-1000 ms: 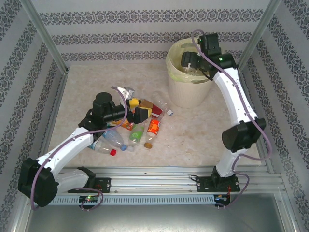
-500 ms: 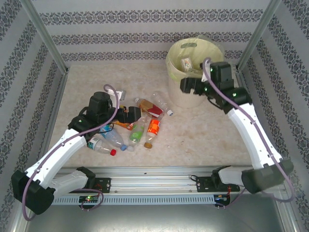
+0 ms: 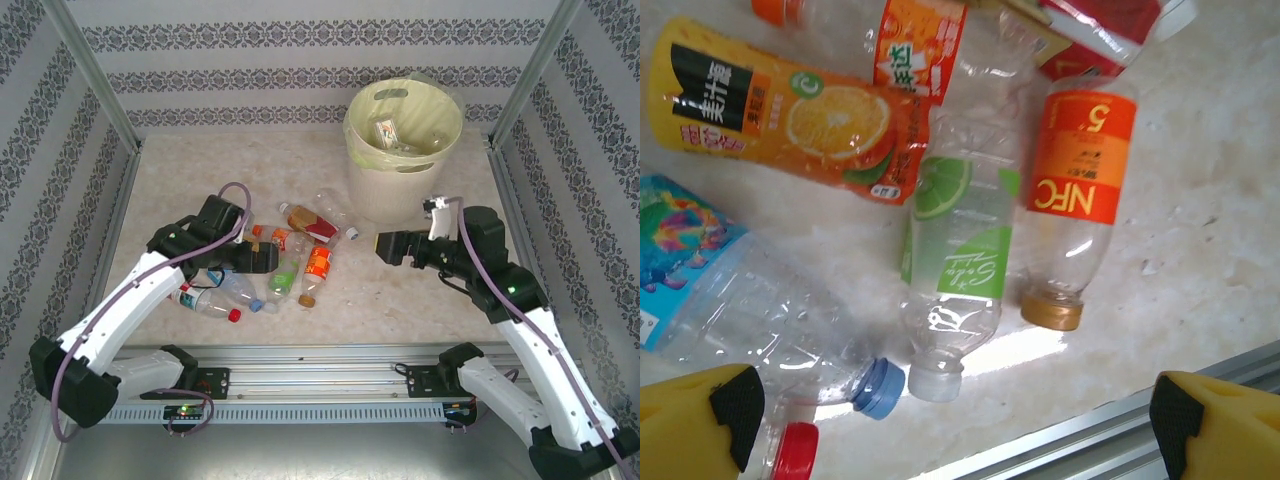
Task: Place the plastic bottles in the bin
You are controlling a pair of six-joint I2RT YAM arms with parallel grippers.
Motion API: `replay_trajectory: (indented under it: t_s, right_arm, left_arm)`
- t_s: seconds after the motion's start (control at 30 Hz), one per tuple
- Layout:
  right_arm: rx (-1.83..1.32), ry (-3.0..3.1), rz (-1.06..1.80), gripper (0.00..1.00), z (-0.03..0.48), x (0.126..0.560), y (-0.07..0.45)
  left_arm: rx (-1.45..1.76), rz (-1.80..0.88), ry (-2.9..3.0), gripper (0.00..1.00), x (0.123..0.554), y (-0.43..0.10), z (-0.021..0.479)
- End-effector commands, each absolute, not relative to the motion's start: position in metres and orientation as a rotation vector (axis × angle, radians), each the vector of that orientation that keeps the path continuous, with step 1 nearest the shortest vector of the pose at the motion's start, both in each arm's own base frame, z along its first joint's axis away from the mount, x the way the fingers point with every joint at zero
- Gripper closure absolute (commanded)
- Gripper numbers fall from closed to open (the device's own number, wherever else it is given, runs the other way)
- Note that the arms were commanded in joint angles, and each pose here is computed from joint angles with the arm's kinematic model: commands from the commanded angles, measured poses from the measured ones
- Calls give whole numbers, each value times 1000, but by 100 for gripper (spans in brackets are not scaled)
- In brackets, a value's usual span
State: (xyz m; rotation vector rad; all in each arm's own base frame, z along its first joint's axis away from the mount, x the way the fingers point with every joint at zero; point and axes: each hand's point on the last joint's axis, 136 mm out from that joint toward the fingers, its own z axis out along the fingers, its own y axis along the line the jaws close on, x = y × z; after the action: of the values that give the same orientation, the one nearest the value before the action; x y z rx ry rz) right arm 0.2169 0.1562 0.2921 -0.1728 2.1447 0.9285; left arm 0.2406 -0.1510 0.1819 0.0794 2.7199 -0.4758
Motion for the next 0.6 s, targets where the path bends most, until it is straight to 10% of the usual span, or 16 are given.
replay_trajectory:
  t_s: [0.0, 0.57]
  right_arm:
    - [-197, 2156, 992, 2, 289, 203, 161]
    - [-174, 2180, 990, 2, 284, 199, 158]
  left_arm:
    - [125, -397, 2803, 0, 233, -149, 173]
    - [220, -385, 2850, 10, 255, -189, 124]
